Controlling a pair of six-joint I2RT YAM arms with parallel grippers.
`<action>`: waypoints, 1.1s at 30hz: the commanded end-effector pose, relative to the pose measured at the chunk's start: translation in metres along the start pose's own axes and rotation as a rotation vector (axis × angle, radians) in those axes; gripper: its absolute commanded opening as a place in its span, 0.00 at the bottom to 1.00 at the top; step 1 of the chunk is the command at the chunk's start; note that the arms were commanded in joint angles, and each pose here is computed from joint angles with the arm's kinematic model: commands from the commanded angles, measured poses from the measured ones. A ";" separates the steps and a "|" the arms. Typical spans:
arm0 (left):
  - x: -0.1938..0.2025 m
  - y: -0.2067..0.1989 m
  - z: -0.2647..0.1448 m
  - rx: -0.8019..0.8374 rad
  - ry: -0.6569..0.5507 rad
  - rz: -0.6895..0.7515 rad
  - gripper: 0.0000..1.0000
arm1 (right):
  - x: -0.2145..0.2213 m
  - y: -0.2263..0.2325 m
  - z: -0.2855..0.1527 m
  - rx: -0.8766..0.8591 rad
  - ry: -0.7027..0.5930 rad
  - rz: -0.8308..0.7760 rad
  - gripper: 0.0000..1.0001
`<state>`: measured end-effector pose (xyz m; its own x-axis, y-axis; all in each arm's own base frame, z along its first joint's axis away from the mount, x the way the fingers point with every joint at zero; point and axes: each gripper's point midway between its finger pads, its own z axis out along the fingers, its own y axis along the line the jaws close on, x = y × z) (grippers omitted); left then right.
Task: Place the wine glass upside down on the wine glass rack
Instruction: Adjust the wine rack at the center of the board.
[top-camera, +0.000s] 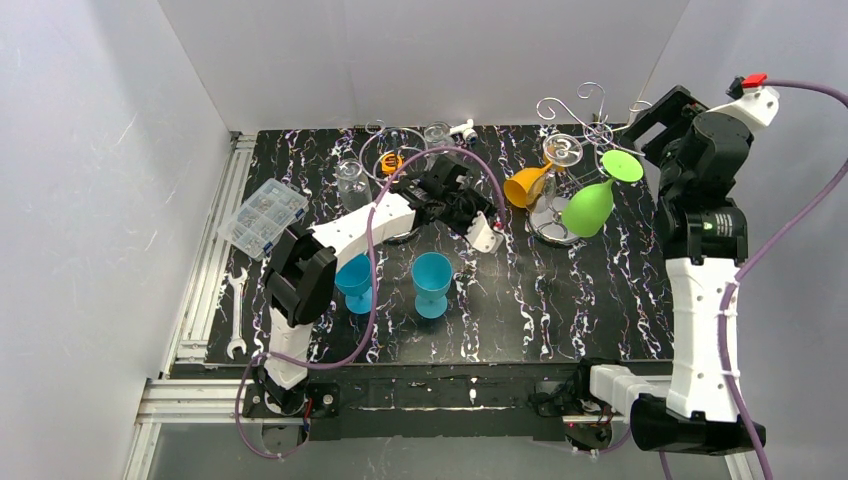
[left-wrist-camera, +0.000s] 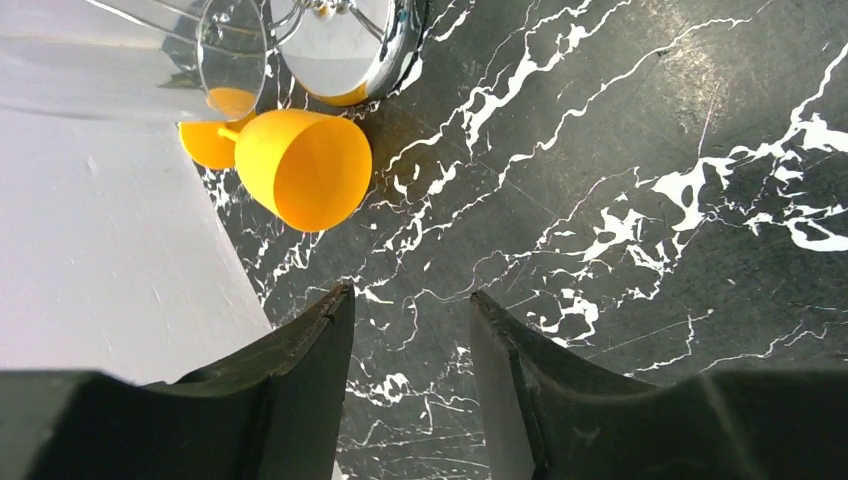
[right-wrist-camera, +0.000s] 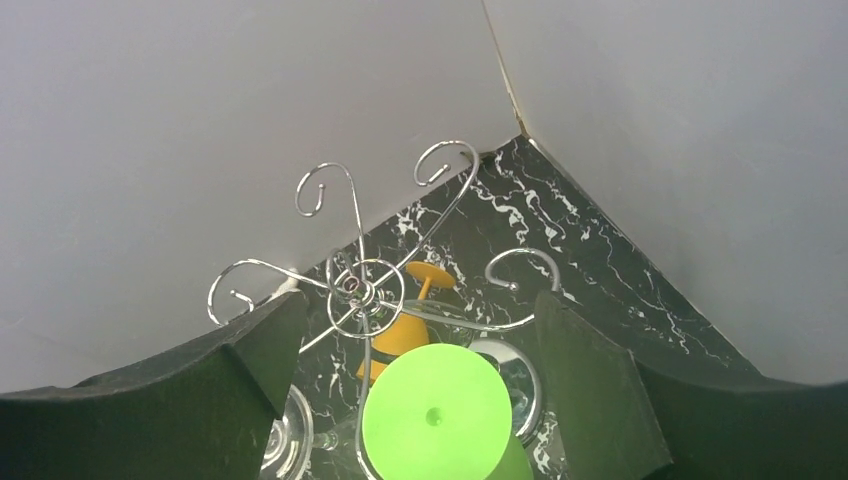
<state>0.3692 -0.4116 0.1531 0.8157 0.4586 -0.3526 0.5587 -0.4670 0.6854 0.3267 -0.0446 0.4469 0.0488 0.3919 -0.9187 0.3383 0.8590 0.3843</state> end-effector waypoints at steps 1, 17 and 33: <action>-0.021 0.040 -0.046 -0.140 0.013 -0.038 0.45 | -0.010 0.017 0.005 -0.055 -0.003 0.013 0.92; -0.069 0.043 -0.150 -0.248 -0.004 -0.244 0.48 | 0.033 0.044 0.060 -0.099 0.185 -0.092 0.74; -0.083 0.045 -0.194 -0.332 0.015 -0.259 0.50 | 0.066 0.054 0.064 -0.036 0.238 -0.234 0.67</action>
<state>0.3078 -0.3333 0.3298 0.6636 0.5422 -0.5154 0.6550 -0.0883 0.7505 0.4072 0.0196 0.3793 -0.3120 0.2785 -0.9083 0.2431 0.9477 0.2071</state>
